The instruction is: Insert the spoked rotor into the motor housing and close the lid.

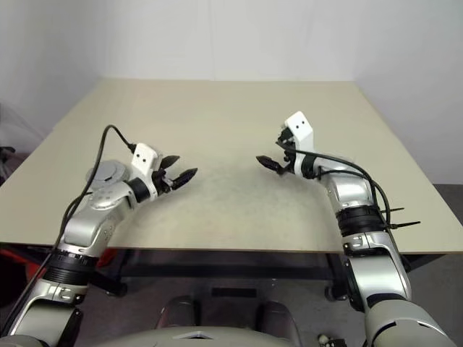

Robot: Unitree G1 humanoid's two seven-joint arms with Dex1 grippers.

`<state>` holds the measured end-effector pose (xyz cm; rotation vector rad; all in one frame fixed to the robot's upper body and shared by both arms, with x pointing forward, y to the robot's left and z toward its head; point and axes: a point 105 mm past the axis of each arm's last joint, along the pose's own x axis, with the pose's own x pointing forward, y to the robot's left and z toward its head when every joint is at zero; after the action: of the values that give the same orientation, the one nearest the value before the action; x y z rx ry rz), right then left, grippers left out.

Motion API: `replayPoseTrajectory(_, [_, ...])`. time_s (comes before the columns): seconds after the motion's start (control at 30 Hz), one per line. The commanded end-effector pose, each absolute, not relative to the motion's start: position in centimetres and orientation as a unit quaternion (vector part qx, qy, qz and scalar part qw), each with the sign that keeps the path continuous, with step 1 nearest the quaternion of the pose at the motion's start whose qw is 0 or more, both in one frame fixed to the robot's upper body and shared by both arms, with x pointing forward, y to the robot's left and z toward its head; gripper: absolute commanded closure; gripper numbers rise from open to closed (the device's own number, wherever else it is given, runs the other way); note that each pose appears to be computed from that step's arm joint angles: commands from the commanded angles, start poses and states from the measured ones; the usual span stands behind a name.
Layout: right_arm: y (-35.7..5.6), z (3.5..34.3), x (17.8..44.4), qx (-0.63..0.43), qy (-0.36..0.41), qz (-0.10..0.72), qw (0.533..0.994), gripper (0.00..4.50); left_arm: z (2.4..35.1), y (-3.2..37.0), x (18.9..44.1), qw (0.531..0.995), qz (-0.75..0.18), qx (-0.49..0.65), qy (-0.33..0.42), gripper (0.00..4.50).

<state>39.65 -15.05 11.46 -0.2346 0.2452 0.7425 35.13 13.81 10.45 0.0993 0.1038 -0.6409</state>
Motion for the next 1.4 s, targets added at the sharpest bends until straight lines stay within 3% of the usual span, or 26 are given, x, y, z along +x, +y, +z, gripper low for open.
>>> replayPoseTrajectory(0.03, [-15.2, 12.1, 39.8, -0.130, 0.101, 0.359, 0.919, 0.00, 11.1, 13.2, 35.6, 0.946, -0.317, 0.069, 0.026, 0.72])
replayPoseTrajectory(1.1, [-15.3, 13.0, 39.8, -0.094, 0.067, 0.342, 0.932, 0.00, 13.5, 10.3, 36.7, 0.942, -0.331, 0.055, -0.025, 0.72])
replayPoseTrajectory(1.4, [-16.1, 13.4, 40.4, -0.077, 0.053, 0.299, 0.950, 0.00, 13.6, 9.7, 37.5, 0.939, -0.337, 0.066, -0.023, 0.72])
